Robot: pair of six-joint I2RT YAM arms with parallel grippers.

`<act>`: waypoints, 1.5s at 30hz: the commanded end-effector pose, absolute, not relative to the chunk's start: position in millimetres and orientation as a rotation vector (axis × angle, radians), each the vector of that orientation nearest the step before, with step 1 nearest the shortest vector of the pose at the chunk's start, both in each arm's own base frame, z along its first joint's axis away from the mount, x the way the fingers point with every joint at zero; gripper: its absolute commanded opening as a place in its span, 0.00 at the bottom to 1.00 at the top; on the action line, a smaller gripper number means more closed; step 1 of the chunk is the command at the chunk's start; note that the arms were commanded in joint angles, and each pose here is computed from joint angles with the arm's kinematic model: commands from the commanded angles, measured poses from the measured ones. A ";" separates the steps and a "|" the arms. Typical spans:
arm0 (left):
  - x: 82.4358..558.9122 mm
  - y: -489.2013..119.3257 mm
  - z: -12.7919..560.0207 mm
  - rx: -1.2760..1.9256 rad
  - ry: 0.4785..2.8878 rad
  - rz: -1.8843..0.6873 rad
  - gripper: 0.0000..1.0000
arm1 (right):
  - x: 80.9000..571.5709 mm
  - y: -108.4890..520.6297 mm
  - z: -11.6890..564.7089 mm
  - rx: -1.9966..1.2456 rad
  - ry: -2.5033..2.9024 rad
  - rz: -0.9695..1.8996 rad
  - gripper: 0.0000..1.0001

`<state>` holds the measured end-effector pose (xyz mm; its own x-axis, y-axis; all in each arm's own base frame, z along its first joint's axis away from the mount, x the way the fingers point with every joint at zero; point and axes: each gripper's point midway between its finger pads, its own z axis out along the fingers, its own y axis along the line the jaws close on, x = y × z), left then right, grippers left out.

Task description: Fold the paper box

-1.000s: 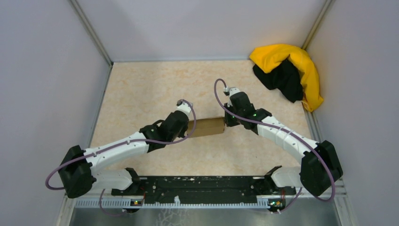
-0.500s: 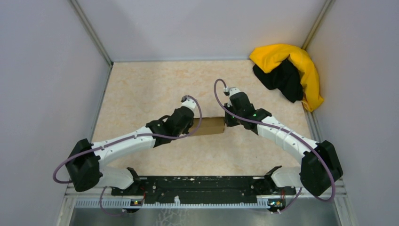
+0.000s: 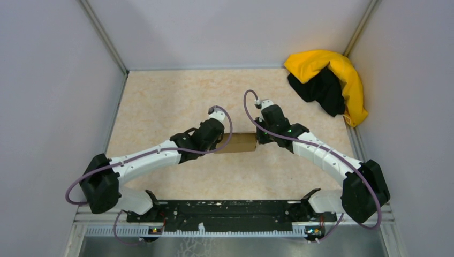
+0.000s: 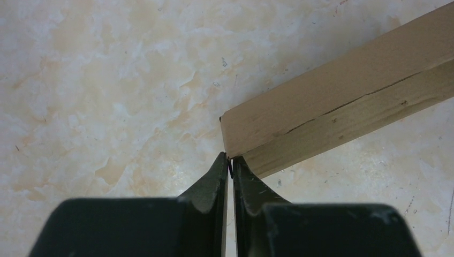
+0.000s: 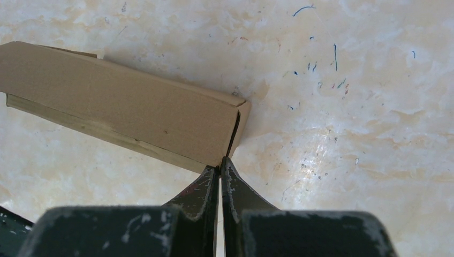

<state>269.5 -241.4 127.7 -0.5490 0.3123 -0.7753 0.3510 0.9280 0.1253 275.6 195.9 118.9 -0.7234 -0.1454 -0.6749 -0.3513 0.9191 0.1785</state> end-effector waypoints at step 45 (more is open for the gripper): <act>288.6 -259.0 133.2 0.429 2.280 -0.149 0.06 | 274.5 188.4 153.9 -0.290 2.292 0.355 0.42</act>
